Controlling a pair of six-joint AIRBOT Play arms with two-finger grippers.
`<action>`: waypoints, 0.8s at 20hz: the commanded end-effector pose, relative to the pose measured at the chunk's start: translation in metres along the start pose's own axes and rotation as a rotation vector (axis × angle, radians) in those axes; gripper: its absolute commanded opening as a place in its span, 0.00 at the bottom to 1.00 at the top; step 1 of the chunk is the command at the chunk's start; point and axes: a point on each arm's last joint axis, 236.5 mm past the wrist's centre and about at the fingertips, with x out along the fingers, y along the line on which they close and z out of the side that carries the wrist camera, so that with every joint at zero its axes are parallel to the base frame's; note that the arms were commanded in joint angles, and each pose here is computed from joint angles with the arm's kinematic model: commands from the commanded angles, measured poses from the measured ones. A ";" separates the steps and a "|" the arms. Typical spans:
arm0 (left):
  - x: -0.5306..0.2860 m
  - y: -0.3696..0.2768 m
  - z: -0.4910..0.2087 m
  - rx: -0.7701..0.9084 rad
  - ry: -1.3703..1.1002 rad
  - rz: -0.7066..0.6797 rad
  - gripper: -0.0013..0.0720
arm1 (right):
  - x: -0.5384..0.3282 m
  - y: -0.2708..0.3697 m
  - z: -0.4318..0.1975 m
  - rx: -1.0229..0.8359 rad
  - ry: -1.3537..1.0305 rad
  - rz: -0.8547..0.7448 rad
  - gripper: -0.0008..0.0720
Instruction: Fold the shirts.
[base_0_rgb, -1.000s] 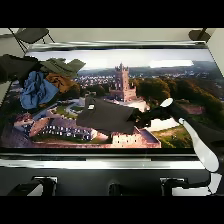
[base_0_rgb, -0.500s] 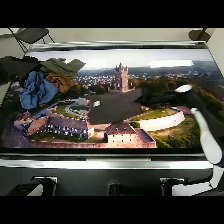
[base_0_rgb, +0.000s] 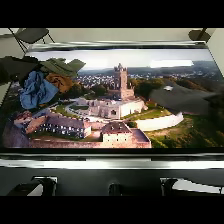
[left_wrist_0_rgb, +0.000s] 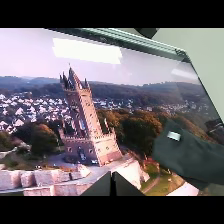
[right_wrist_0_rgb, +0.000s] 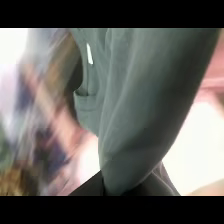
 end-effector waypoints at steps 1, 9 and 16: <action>0.000 0.000 0.000 -0.001 0.001 0.000 0.07 | -0.089 -0.099 0.001 0.165 -0.089 -0.231 0.09; 0.000 -0.001 -0.004 -0.002 0.015 -0.005 0.07 | -0.113 -0.215 -0.071 0.489 -0.059 -0.532 0.08; 0.001 0.000 -0.004 -0.003 0.017 -0.004 0.07 | -0.083 -0.246 -0.148 0.571 0.033 -0.610 0.08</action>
